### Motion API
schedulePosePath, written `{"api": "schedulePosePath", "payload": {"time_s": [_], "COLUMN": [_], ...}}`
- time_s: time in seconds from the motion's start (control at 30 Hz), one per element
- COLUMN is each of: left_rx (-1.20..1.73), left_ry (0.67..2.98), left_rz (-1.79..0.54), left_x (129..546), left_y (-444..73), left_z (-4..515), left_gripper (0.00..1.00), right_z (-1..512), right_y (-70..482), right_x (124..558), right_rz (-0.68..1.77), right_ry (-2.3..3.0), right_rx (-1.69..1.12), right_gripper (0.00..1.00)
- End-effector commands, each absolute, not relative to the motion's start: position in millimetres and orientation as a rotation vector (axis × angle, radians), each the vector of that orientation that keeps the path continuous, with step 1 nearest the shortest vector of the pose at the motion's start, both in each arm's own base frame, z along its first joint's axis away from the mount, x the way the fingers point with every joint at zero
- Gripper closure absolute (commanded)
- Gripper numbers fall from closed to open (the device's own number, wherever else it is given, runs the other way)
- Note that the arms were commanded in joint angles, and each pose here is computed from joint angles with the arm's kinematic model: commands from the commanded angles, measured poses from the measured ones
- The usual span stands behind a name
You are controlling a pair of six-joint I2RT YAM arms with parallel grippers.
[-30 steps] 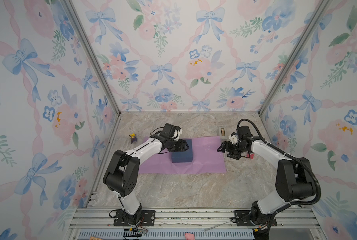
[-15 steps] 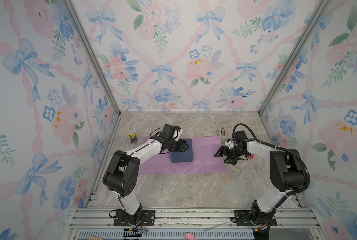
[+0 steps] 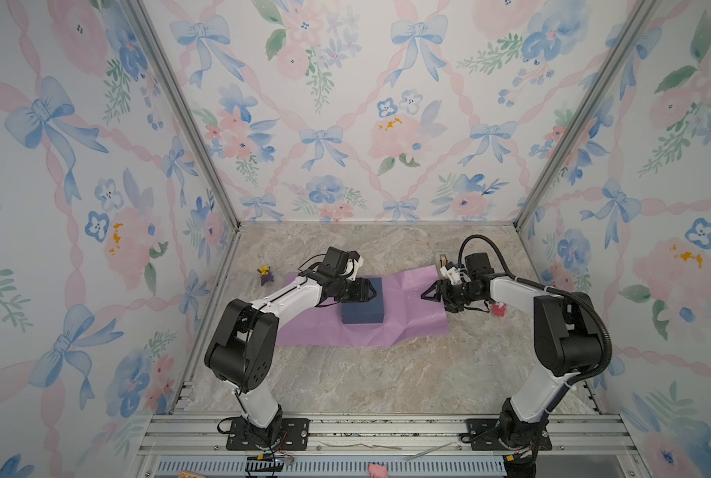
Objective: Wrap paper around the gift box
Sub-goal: 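Grasp the paper edge with the right gripper and lift it toward the box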
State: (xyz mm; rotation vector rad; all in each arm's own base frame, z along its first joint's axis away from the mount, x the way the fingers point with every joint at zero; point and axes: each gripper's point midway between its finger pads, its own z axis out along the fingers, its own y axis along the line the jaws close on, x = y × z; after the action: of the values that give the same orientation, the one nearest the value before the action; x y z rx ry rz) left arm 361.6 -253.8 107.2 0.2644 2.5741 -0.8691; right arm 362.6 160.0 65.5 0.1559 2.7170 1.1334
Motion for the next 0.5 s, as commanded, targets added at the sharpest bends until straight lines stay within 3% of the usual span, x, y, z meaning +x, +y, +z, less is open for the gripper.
{"api": "schedulePosePath", "payload": {"time_s": [0.0,0.17,0.3,0.47], "left_rx": [0.23,0.23,0.231,0.215], "left_ry": [2.636,2.631,2.613,2.596], "left_rz": [-0.783,-0.773,-0.783,-0.795], "left_x": [356,356,358,360], "left_y": [-237,-235,-236,-238], "left_z": [92,93,97,98], "left_gripper": [0.41,0.42,0.42,0.42], "right_z": [72,80,97,137], "right_y": [148,142,152,170], "right_x": [356,352,358,363], "right_rz": [1.052,1.022,1.106,1.122], "right_ry": [2.748,2.743,2.671,2.584], "right_rx": [0.143,0.168,0.165,0.102], "right_gripper": [0.43,0.59,0.81,0.88]}}
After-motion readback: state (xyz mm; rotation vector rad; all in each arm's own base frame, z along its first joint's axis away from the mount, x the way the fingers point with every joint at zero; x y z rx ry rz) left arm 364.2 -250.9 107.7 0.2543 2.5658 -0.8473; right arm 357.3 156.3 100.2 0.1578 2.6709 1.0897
